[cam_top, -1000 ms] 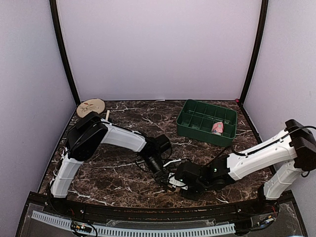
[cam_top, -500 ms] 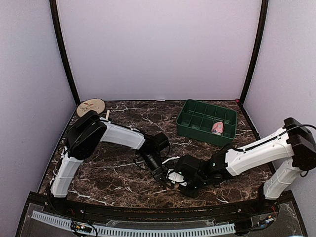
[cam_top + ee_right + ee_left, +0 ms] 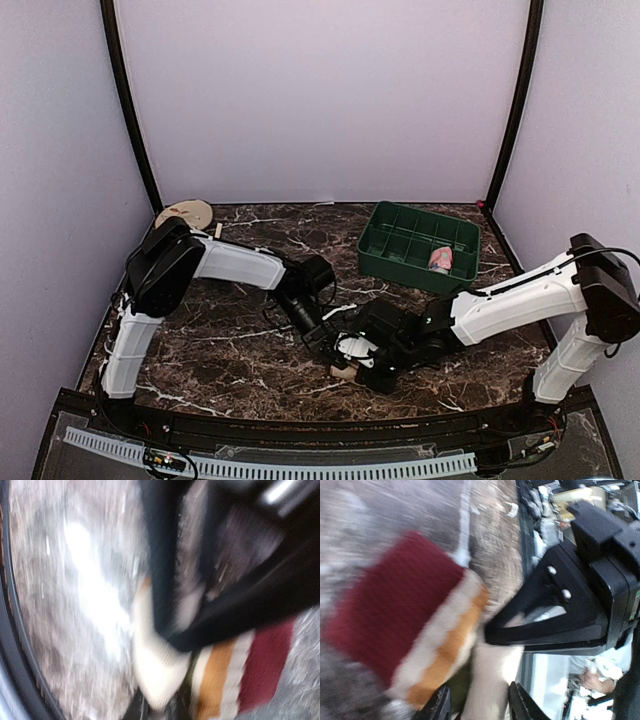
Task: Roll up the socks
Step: Roll the sock at the center of the board.
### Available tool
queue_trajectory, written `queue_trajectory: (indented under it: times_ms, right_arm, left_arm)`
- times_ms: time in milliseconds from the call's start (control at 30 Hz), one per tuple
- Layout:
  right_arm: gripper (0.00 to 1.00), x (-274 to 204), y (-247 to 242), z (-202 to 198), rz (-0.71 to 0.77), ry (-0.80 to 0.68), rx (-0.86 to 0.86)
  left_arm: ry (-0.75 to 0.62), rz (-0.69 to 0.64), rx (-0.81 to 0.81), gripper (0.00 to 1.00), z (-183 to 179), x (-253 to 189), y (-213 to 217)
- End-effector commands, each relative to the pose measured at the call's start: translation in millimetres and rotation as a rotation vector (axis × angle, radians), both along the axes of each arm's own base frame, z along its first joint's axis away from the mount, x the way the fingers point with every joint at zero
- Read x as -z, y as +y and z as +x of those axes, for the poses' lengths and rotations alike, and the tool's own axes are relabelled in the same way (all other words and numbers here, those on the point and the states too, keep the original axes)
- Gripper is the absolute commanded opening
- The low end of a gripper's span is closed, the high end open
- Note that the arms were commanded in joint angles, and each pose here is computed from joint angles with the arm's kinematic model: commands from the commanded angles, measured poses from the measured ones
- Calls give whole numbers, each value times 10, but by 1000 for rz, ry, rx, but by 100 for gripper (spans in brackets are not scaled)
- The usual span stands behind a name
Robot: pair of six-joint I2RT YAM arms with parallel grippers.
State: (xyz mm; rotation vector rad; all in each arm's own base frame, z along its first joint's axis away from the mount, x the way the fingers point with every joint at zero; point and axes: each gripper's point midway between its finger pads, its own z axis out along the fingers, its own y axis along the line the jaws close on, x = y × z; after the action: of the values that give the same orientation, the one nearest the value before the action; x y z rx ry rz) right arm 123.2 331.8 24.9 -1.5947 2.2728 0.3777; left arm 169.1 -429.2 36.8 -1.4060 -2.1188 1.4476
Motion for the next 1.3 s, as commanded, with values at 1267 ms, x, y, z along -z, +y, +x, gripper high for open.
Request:
queue_trajectory:
  times_ms: [1267]
  right_arm:
    - [0, 82, -255, -133, 48, 621, 190]
  left_arm:
    - [-652, -160, -325, 43, 114, -579, 294]
